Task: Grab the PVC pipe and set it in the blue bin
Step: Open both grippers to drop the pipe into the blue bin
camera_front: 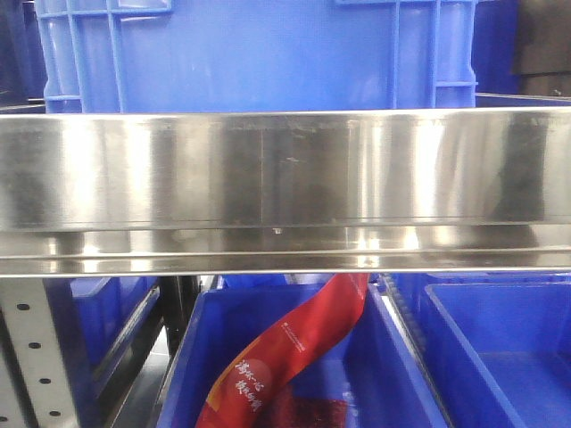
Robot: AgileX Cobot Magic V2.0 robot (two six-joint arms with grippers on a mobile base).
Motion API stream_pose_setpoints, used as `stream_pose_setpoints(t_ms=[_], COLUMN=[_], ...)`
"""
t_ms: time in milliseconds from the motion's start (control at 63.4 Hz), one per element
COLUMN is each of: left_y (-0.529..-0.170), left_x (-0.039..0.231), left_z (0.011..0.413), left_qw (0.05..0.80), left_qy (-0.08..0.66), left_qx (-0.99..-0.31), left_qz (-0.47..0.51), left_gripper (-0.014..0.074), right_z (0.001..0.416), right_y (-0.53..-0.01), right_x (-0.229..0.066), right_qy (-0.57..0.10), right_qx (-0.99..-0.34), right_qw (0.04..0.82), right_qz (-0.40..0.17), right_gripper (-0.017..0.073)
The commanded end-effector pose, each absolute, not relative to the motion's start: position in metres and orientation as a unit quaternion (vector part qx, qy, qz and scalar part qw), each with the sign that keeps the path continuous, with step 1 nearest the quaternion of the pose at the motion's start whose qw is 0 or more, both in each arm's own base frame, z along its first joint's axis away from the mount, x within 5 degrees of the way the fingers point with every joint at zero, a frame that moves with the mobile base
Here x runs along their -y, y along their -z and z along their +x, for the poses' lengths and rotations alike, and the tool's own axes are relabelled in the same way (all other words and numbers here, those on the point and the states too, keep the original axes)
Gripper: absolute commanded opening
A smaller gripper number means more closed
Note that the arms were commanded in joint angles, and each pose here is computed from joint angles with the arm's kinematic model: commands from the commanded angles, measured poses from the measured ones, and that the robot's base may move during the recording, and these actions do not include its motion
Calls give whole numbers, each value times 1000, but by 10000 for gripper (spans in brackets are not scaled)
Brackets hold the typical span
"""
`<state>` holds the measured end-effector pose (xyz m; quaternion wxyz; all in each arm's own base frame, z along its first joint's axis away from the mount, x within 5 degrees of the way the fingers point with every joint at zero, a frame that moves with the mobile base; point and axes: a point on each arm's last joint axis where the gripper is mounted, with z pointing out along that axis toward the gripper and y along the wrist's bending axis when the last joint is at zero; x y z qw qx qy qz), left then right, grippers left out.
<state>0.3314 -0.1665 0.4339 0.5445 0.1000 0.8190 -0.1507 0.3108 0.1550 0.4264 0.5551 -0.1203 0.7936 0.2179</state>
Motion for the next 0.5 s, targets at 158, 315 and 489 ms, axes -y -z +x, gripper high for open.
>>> stream_pose_setpoints(t_ms=[158,315,489], left_y=[-438,-436,-432], left_x=[170,170,168], left_z=[333,333,332], left_qw=[559,552,535], left_qy=[154,152,143], left_qx=[-808,-814,-827], left_qz=[104,103,102], left_gripper=[-20,174,354], right_z=[311,311,311], right_y=[-430,-429,-429], right_x=[-156,-156,-156], right_qy=[-219,-219,-219], right_qx=[-790,-791,-791], right_qw=[559,557,557], right_qz=[-122,-123,-123], right_gripper=[56,321,349])
